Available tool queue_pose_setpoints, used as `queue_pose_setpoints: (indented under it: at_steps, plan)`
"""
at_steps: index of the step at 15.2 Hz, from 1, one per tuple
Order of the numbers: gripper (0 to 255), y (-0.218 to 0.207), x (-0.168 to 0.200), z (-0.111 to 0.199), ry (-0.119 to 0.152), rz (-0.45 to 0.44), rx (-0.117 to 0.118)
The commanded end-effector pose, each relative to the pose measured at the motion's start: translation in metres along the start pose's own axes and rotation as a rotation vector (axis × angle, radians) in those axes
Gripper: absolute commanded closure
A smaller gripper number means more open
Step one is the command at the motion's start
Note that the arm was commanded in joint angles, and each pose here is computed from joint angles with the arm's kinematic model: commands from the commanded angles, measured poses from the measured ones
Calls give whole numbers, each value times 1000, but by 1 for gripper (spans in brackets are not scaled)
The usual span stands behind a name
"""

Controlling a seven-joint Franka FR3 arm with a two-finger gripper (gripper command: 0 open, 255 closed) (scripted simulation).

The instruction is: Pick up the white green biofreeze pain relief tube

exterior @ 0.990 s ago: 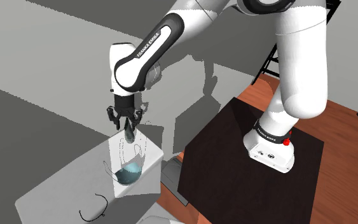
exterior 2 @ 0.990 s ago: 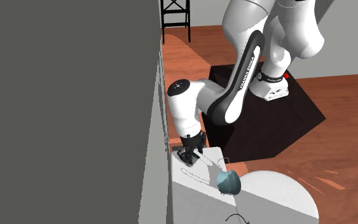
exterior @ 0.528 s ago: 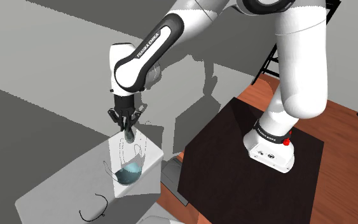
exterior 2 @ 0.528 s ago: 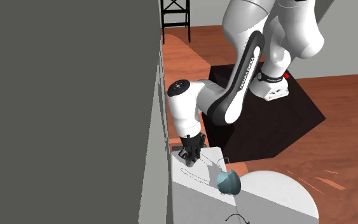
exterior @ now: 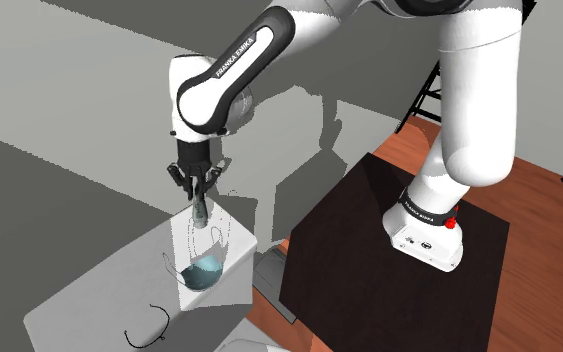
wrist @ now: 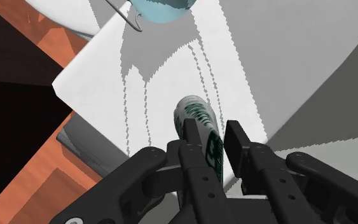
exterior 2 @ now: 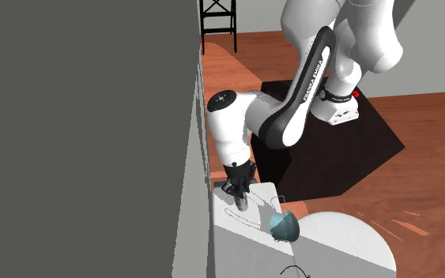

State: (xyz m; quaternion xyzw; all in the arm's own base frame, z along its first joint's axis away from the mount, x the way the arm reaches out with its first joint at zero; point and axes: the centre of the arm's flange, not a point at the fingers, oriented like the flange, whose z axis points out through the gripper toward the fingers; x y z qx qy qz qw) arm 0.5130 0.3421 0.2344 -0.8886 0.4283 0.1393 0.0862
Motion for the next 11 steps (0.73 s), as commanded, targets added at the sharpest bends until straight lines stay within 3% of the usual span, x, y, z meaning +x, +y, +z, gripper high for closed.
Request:
queue_pose_setpoints:
  at_steps: [1, 11]
  plan:
    - [255, 0, -4, -10, 0, 0, 0]
    - [255, -1, -17, -51, 0, 0, 0]
